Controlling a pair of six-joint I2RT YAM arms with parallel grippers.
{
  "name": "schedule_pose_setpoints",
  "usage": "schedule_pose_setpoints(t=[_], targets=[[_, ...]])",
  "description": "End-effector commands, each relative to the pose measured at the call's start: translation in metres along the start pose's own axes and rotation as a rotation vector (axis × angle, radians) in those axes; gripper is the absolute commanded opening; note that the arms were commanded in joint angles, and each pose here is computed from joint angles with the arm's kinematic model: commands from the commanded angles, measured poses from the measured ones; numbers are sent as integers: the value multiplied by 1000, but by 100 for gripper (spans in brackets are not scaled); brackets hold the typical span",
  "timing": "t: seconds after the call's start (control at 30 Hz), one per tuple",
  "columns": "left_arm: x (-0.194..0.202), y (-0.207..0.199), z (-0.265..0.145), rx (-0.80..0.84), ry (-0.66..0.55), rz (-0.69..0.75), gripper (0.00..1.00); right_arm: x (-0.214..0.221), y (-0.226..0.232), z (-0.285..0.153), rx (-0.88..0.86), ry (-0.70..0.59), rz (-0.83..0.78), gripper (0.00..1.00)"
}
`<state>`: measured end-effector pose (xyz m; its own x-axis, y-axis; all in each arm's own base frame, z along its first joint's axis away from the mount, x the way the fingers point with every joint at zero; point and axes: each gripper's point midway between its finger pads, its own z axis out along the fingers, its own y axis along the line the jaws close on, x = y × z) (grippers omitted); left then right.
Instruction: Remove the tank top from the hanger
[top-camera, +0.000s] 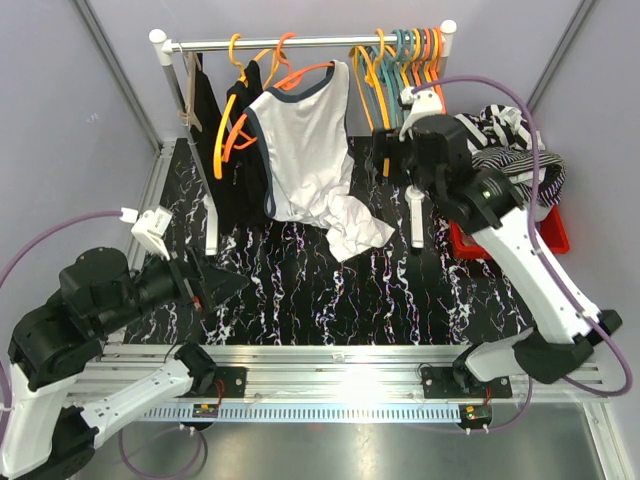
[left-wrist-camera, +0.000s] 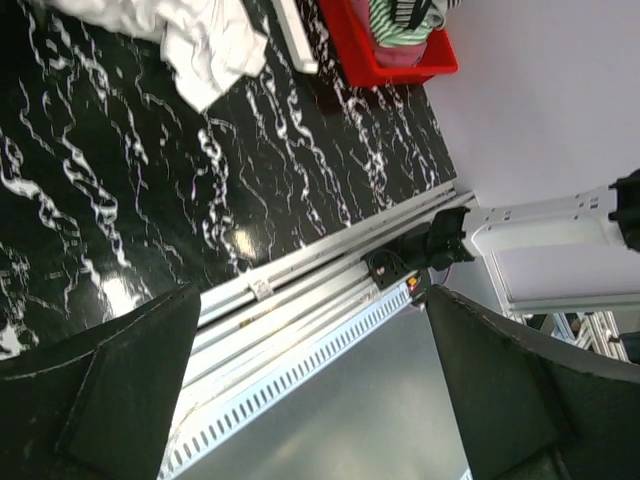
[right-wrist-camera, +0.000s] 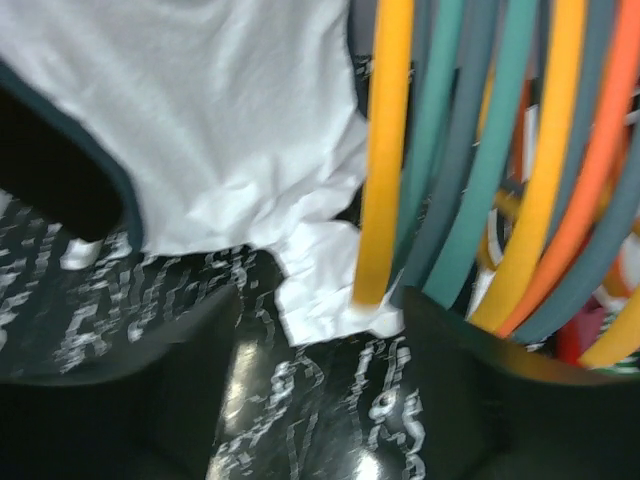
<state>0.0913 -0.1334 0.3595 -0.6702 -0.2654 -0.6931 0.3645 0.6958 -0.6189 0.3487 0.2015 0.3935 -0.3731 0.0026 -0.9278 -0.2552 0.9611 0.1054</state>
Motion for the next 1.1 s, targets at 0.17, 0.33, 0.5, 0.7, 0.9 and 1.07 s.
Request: schedule_pose_setpoints(t=[0.17,0.33,0.5,0.7,0.9,1.07], targets=[[-73,-19,16,-76,-140,209,99,70,37,-92,-266,162,149,100],[-130,-22,35,-228,-203,349,99,126,40,-120,-324,277,197,100],[-193,-22,83,-397,-214,532,99,197,54,-129,-365,466,208,100],[-240,-14,124,-461,-288,590,99,227,58,-131,-383,540,223,100],[-277,4,139,-598,-355,692,99,242,52,-133,-368,571,207,100],[-293,8,148,-638,-384,753,99,251,50,-132,-357,595,202,100]])
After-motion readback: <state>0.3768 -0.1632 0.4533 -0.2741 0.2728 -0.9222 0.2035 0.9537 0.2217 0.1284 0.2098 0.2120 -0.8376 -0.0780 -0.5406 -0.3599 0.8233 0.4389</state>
